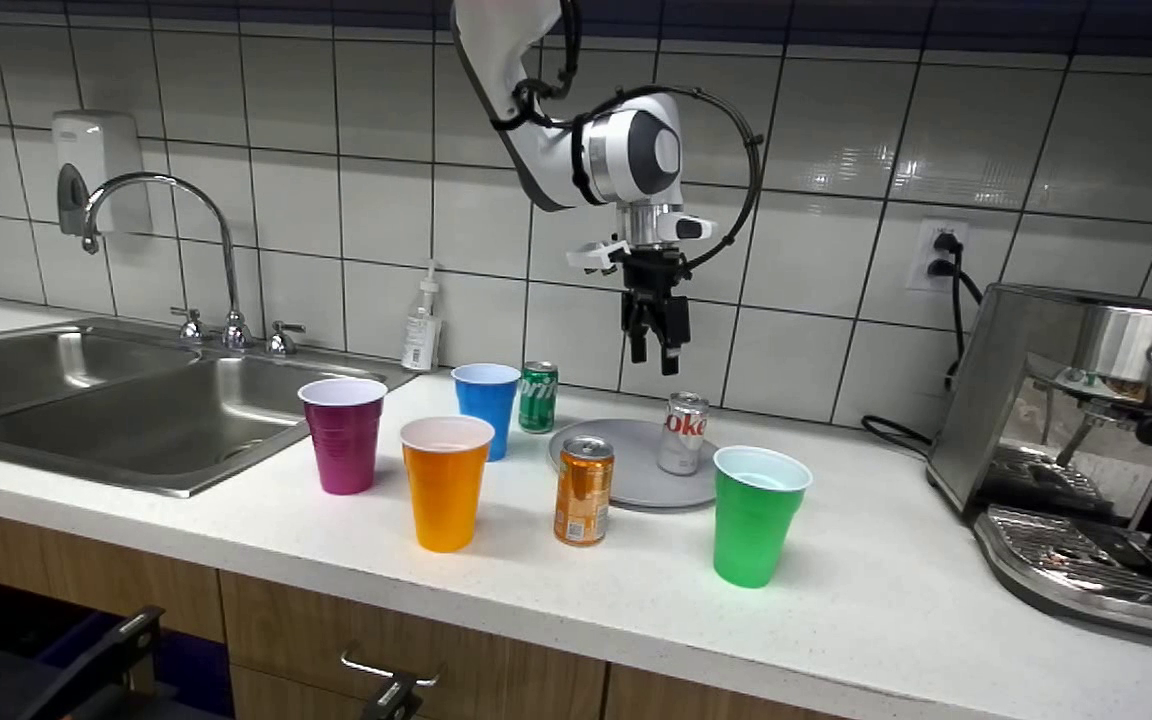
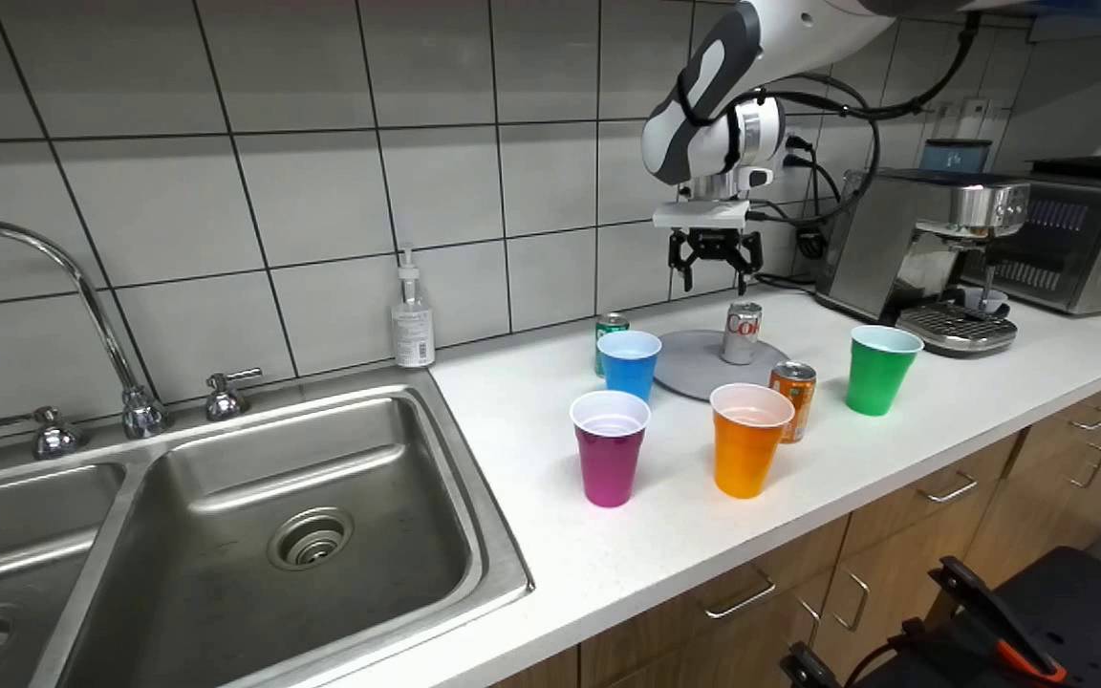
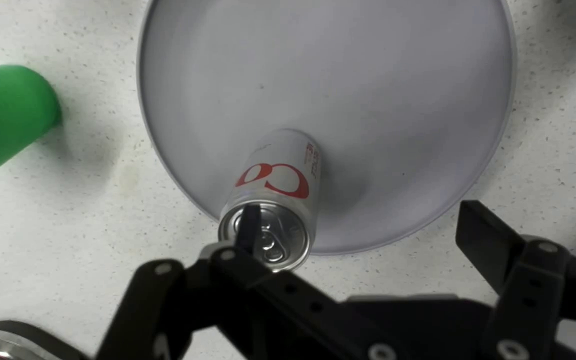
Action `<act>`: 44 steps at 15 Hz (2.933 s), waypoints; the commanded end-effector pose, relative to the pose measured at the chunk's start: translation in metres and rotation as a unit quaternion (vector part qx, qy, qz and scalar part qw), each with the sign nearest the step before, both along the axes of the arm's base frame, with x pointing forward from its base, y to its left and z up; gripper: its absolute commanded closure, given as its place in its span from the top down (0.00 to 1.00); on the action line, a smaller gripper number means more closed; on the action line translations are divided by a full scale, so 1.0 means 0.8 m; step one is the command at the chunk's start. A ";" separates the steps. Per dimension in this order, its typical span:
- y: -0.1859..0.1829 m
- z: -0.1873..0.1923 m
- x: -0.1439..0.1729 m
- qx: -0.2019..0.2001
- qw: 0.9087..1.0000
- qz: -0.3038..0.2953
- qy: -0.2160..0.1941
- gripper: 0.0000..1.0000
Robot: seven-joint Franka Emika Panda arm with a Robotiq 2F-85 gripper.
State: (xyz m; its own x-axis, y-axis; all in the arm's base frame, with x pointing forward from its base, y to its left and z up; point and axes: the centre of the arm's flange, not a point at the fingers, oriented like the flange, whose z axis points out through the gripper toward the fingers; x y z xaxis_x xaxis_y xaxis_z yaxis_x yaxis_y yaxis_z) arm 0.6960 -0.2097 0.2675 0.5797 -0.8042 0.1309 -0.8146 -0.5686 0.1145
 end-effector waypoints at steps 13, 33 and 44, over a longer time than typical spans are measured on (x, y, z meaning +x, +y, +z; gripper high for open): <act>-0.014 0.007 0.000 0.015 0.998 -0.064 -0.007 1.00; -0.085 -0.043 0.019 0.031 0.971 -0.236 0.011 1.00; -0.086 -0.054 0.025 0.025 0.968 -0.248 0.008 0.44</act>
State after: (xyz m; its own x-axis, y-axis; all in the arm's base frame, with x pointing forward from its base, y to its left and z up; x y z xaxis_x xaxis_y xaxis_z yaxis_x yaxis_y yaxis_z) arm 0.7035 -0.2731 0.2194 0.1536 -0.9838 0.0923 -0.9830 -0.1426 0.1157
